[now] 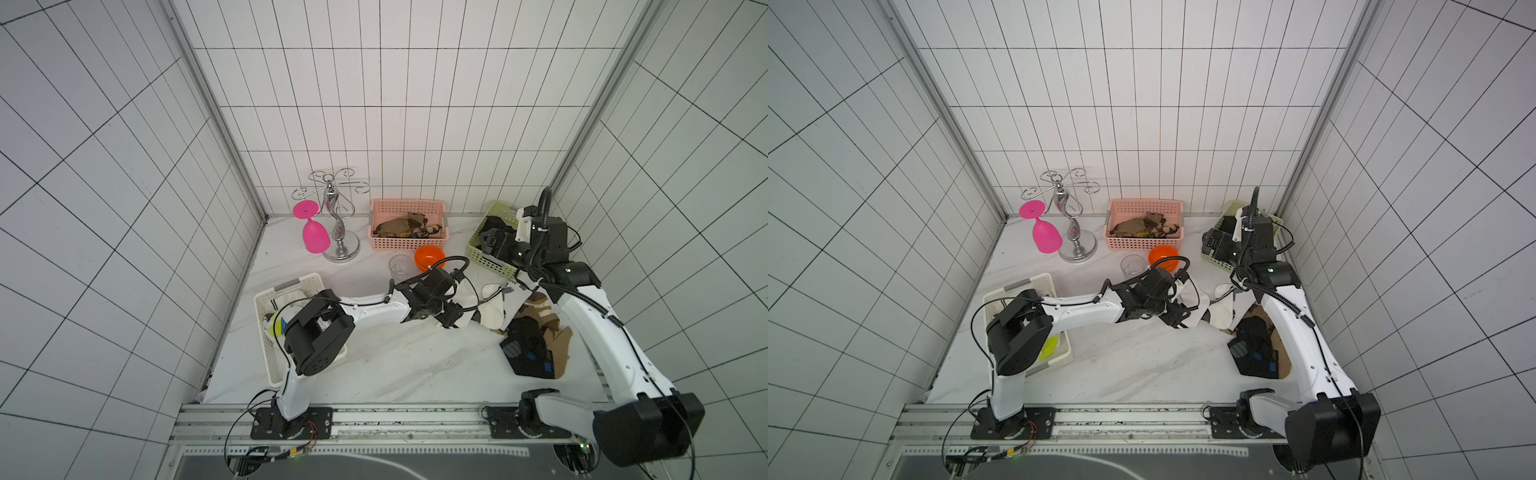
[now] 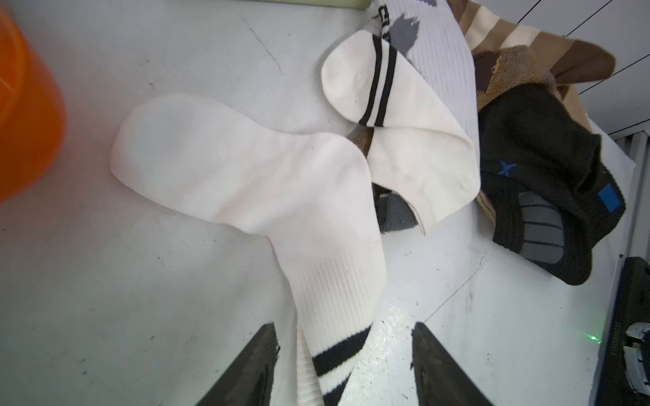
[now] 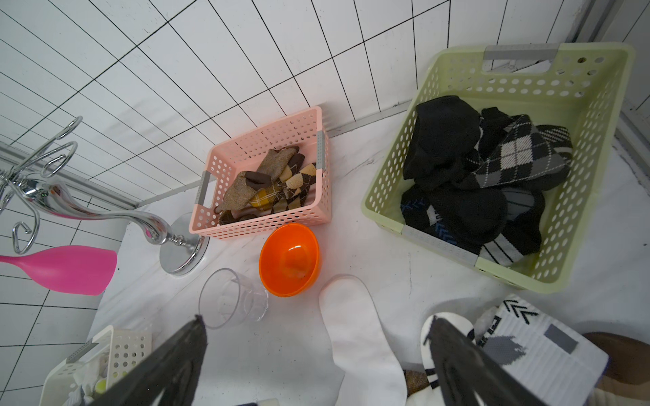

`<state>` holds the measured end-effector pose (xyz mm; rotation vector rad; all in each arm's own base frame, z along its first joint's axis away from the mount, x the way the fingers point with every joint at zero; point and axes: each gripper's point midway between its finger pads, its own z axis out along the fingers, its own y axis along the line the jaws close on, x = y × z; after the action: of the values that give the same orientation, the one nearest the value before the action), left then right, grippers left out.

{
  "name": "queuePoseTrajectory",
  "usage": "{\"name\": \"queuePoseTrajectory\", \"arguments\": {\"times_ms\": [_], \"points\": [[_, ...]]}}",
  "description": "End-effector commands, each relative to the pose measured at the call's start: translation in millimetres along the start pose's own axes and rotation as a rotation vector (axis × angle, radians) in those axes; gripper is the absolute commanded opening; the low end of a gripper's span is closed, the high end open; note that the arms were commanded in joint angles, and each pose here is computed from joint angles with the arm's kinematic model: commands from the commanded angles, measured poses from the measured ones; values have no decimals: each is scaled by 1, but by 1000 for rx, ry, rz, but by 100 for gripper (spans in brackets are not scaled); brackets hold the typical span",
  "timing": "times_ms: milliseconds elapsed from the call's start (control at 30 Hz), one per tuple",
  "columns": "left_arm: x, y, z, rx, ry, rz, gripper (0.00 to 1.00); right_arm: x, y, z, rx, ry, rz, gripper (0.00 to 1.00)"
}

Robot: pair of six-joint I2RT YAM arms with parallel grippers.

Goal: Sort the socks into the basket by color
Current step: Pick up the sock at the center of the board.

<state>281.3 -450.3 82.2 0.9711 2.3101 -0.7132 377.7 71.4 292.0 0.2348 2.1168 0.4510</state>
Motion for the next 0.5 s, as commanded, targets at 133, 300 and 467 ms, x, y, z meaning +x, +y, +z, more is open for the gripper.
{"name": "queuePoseTrajectory", "arguments": {"times_ms": [133, 300, 467], "points": [[4, 4, 26, -43, 3, 53, 63, 19, -11, 1, 9, 44, 15, 100], [17, 9, 39, -65, 33, 62, 63, 21, -12, 2, 8, 50, 15, 100], [25, 8, 48, -80, 45, 90, 59, 23, -14, 5, 8, 61, 15, 100]]}}
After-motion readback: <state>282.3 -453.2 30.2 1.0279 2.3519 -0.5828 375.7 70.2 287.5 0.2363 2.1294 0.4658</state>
